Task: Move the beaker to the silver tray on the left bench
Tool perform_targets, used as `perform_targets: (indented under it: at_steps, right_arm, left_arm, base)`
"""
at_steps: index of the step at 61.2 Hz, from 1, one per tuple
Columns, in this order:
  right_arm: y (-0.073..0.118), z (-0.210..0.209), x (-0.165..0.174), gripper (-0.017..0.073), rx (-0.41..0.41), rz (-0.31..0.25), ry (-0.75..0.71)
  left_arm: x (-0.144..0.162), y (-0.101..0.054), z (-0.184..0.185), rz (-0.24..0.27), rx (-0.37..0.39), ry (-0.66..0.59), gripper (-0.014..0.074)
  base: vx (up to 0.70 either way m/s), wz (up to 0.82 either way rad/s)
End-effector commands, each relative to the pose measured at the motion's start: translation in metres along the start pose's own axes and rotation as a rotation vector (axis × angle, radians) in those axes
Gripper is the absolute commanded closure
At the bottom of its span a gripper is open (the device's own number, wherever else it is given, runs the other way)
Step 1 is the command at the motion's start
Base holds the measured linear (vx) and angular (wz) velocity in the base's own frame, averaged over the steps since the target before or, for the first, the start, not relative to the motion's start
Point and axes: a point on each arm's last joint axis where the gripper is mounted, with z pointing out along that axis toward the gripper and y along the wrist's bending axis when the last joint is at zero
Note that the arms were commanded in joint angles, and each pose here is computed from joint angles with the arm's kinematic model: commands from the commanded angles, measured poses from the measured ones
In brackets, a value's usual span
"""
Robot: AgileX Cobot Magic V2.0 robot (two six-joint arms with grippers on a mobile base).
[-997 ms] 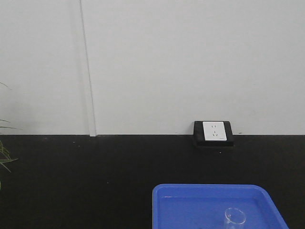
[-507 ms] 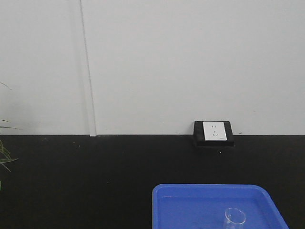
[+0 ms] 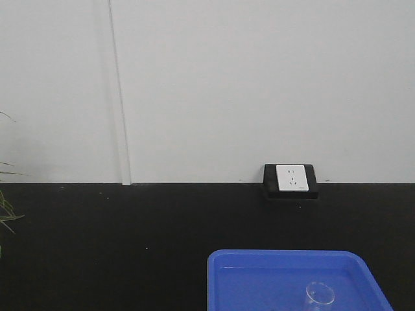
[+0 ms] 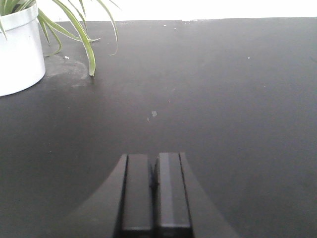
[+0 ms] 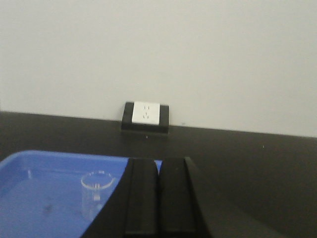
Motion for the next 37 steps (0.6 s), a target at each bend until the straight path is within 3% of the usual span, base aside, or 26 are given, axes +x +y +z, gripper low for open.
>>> perform_targets:
  at_steps: [1, 14, 24, 37]
  right_arm:
    - [0.001, -0.002, -0.013, 0.057, -0.011, -0.003, -0.159]
    - [-0.002, -0.004, -0.047, 0.057, -0.004, 0.032, -0.188]
    - [-0.007, 0.004, -0.09, 0.057, 0.02, 0.008, -0.039]
    - [-0.008, 0.034, -0.102, 0.0567, 0.018, 0.007, 0.104]
  left_arm:
    - [-0.001, 0.0, 0.002, -0.008, 0.0, -0.066, 0.0592]
    - [-0.001, 0.0, 0.002, -0.008, 0.0, -0.066, 0.0592]
    - [-0.001, 0.0, 0.002, -0.008, 0.0, -0.066, 0.0592]
    - [-0.001, 0.0, 0.002, -0.008, 0.0, -0.066, 0.0592]
  base:
    - [0.0, 0.0]
    - [0.0, 0.0]
    - [0.0, 0.0]
    - [0.0, 0.0]
